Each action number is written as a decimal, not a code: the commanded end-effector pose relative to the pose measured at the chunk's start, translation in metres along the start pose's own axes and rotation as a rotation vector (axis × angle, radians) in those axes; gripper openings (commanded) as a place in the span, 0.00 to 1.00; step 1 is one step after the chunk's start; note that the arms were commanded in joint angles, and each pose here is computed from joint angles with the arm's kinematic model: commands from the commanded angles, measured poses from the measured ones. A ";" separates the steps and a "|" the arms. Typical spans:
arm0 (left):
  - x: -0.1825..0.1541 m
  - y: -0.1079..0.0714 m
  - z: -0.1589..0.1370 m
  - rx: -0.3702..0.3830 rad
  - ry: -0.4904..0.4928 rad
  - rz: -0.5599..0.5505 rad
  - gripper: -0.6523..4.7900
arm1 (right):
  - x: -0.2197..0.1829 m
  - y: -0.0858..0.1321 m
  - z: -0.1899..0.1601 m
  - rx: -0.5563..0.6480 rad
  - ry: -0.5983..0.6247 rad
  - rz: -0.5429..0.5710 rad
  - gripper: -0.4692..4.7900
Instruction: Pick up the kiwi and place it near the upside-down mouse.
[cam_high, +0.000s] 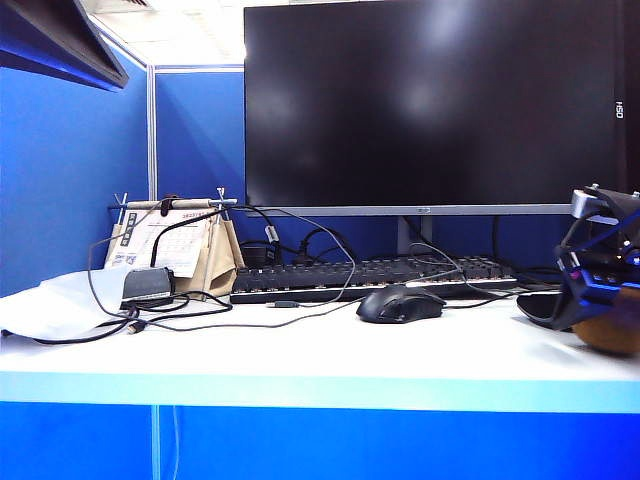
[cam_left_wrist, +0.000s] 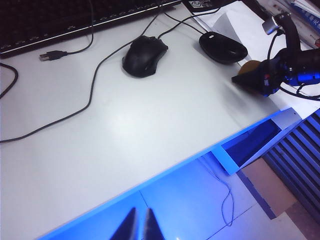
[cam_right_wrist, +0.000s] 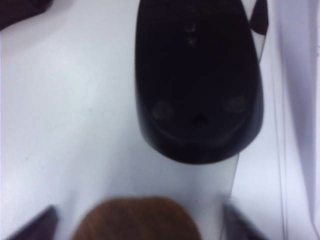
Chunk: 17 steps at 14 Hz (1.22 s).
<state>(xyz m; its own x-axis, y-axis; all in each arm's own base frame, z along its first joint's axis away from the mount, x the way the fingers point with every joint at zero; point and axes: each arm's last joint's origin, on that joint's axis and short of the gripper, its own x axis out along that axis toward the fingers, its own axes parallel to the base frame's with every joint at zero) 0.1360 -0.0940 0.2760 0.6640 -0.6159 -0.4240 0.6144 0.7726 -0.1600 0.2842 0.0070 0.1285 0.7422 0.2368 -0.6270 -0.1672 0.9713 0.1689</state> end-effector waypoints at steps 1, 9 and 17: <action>-0.001 -0.001 0.002 0.003 -0.017 -0.010 0.17 | 0.000 0.000 0.003 -0.001 -0.017 0.001 0.92; -0.004 0.002 0.005 0.085 -0.045 0.088 0.17 | -0.070 0.015 0.050 -0.040 -0.313 -0.099 0.94; -0.030 0.013 -0.032 -0.148 -0.210 0.464 0.17 | -0.207 0.046 0.010 -0.020 -0.813 -0.100 0.46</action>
<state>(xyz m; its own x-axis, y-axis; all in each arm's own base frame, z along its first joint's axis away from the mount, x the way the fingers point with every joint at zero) 0.1102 -0.0606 0.2683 0.9357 -0.2191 -0.2765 0.1935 0.9741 -0.1172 0.1375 0.0022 0.2816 0.9920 0.0728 0.1031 -0.0856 0.9883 0.1259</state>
